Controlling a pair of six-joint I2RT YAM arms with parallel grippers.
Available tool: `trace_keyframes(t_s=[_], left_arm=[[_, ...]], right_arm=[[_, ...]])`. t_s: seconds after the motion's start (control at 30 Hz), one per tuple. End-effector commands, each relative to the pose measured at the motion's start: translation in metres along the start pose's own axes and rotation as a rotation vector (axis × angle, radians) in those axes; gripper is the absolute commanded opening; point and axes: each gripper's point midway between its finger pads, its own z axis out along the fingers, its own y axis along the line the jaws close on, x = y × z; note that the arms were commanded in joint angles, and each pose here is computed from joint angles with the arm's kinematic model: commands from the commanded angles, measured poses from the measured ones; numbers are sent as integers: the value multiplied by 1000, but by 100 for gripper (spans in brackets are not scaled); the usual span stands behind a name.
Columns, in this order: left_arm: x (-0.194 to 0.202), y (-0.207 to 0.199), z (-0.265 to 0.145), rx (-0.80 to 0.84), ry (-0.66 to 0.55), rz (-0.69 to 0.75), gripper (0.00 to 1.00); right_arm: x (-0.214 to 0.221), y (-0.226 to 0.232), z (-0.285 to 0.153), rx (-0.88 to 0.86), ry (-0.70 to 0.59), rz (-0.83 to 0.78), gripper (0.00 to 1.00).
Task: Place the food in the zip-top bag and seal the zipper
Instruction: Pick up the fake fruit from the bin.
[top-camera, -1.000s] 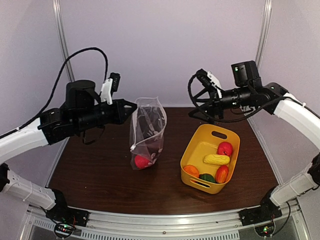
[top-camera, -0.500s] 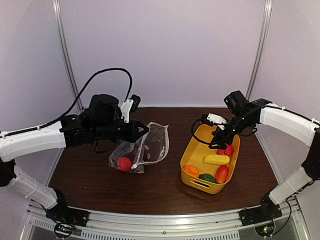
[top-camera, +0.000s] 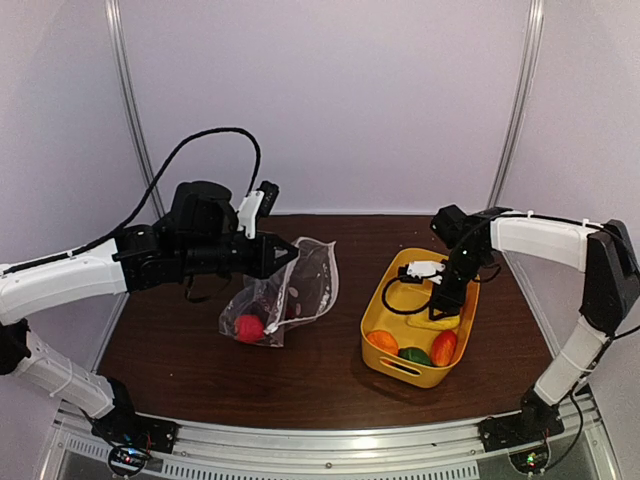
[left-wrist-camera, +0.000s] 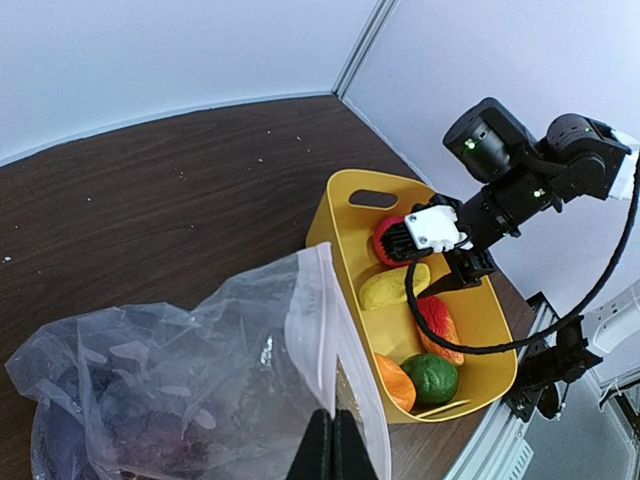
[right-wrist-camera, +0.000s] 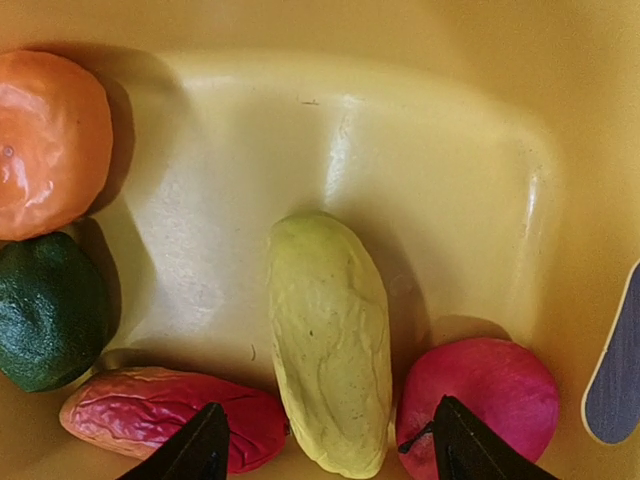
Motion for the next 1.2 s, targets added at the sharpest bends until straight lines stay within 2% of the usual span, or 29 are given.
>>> trace_keyframes(t_s=[0.0, 0.5, 0.63, 0.77, 1.0, 1.17], left_arm=[[-15, -11, -10, 40, -54, 3, 0], [-9, -11, -5, 50, -36, -7, 0], [-9, -10, -5, 51, -36, -9, 0], [-7, -10, -3, 50, -33, -9, 0], [-8, -10, -1, 50, -36, -7, 0], [-7, -10, 1, 53, -34, -7, 0]], right_arm=[[8, 1, 11, -8, 59, -38, 71], [12, 0, 47, 40, 135, -69, 68], [10, -2, 47, 56, 130, -64, 60], [0, -3, 32, 71, 79, -49, 55], [-24, 0, -21, 102, -67, -27, 44], [-35, 7, -56, 113, -160, -18, 41]])
